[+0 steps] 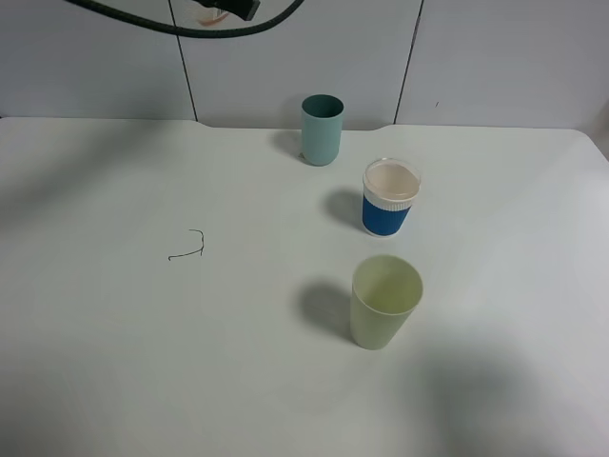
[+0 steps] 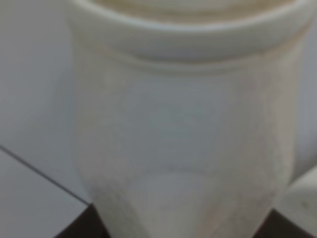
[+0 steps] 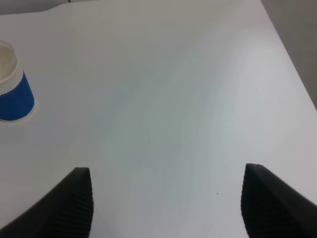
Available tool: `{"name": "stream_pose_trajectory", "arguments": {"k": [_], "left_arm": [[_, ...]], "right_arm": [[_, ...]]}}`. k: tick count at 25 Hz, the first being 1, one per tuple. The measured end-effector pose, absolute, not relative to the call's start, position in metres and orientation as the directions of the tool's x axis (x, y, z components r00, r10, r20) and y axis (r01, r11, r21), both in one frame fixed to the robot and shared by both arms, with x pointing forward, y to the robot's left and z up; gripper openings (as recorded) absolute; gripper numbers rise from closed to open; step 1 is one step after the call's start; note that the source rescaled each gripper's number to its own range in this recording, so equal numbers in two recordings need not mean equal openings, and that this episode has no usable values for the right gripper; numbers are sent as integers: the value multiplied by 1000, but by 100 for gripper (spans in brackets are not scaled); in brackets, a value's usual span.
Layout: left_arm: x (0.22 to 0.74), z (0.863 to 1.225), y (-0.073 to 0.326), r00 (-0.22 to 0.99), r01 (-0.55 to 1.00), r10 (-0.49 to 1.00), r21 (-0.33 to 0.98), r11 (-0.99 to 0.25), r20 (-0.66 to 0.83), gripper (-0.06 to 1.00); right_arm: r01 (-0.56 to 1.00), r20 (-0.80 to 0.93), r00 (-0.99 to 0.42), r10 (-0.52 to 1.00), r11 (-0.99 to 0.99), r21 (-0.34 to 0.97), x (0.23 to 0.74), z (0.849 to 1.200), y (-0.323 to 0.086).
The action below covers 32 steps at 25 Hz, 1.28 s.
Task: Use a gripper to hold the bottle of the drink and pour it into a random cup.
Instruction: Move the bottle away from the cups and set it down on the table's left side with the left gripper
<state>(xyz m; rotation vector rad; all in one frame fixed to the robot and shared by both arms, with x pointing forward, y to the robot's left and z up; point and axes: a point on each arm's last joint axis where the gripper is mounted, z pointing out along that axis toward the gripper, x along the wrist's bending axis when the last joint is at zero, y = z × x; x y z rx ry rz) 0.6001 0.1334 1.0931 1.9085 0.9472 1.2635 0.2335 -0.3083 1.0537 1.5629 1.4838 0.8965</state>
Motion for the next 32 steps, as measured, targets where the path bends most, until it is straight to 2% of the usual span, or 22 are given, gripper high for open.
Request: {"name": "stream_pose_trajectory", "arguments": {"k": [9,14,19,25,32], "left_arm": [[551,1089,177,359,261,919,927,-268,164,0],[532,1084,196,336,323,942,938,-122,7,0],[520,1068,219,257,431,955,902,22,-146,0],[511,1035,246,202,528,972,849,-7,-118,0],[509,1029,251,197,513,980,855,-79,-27,0]], "right_arm": [[442,-24,67,997,-8,897,233,1054,-308],[442,-24,67,997,-8,897,233,1054,-308],[442,-24,67,997,-8,897,233,1054,-308],[442,-24,67,997,-8,897,233,1054,-308],[442,-24,67,997,-8,897,233,1054,-308]]}}
